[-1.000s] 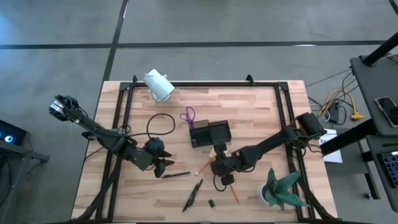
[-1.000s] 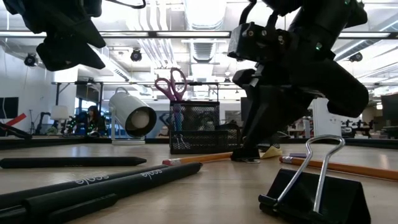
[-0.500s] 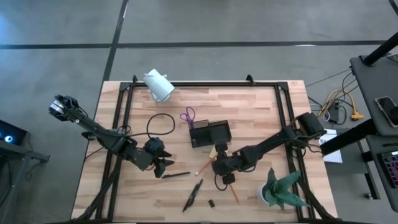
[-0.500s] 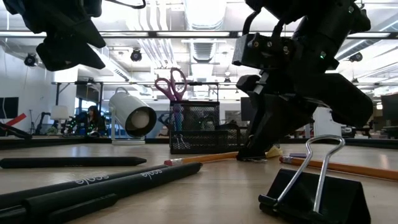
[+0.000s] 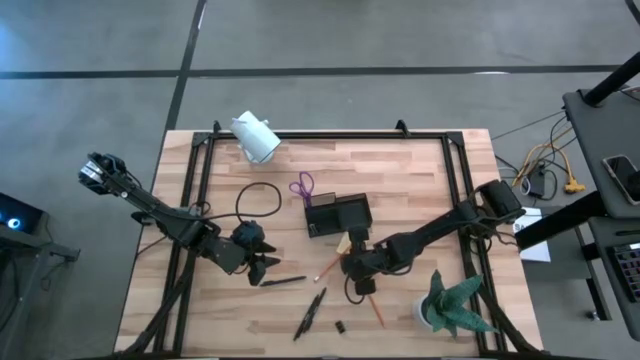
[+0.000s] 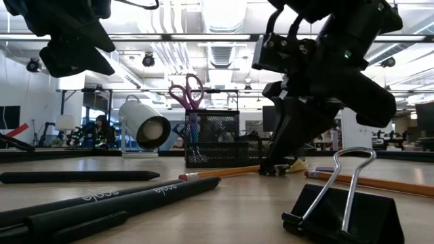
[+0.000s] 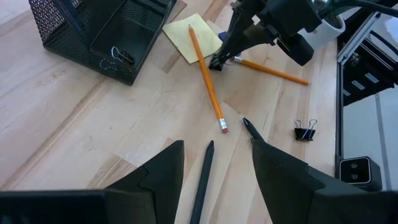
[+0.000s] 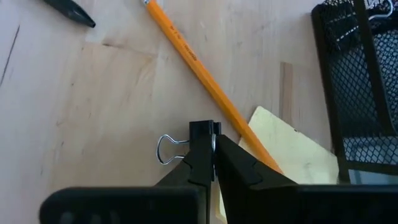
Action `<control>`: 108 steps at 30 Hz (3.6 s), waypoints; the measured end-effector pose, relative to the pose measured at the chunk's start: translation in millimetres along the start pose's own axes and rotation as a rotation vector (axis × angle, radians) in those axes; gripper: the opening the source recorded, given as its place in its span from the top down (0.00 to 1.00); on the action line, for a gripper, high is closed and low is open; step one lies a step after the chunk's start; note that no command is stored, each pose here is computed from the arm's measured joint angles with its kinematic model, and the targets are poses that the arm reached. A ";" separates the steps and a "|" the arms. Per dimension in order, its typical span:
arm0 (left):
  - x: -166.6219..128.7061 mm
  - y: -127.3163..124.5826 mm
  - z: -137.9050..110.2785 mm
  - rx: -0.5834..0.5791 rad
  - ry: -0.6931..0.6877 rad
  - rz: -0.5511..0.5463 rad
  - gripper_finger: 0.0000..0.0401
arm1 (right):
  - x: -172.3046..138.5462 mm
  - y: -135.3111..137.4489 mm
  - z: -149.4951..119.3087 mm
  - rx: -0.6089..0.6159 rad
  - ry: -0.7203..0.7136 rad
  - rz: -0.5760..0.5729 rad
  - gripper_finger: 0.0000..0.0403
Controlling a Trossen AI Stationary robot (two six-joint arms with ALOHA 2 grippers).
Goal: Pick and place office supplies into organizer
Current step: Put the top black binder clip into the black desk organizer, then put the black binder clip into the black desk organizer
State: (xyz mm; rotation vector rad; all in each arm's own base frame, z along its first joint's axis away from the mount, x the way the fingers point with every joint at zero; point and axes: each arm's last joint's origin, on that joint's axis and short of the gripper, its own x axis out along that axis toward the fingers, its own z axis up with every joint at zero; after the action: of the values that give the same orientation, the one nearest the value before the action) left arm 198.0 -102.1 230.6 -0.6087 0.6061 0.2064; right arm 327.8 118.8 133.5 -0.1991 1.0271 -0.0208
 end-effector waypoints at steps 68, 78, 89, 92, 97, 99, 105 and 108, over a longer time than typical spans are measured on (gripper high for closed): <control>1.6 3.4 -3.1 -0.016 0.007 0.011 0.57 | -56.6 -34.5 51.5 -0.095 -0.086 -0.079 0.53; 1.8 3.6 -3.4 -0.017 0.006 0.009 0.57 | -69.8 63.2 26.0 -0.522 -0.088 0.245 0.53; 2.3 4.2 -4.6 -0.016 0.021 0.001 0.57 | -38.6 123.4 18.5 -0.833 -0.236 0.285 0.53; 2.4 4.2 -5.5 -0.015 0.038 -0.009 0.57 | -30.7 125.6 23.2 -0.835 -0.234 0.269 0.54; 2.7 4.4 -6.5 -0.011 0.054 -0.017 0.57 | -27.9 128.6 28.9 -0.851 -0.259 0.268 0.54; 2.7 4.6 -6.6 -0.006 0.055 -0.017 0.57 | -26.0 128.7 26.2 -0.860 -0.243 0.271 0.54; 3.1 5.2 -7.3 0.020 0.058 -0.017 0.57 | -17.4 125.4 26.9 -0.920 -0.246 0.250 0.54; 3.1 5.3 -7.4 0.021 0.058 -0.017 0.57 | -9.9 125.6 25.1 -0.957 -0.240 0.246 0.54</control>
State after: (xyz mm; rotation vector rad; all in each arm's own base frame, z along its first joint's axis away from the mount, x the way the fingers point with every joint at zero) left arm 195.1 -102.2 221.5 -0.6015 0.6586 0.1668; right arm 334.5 247.0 132.5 -0.9180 0.7475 0.7129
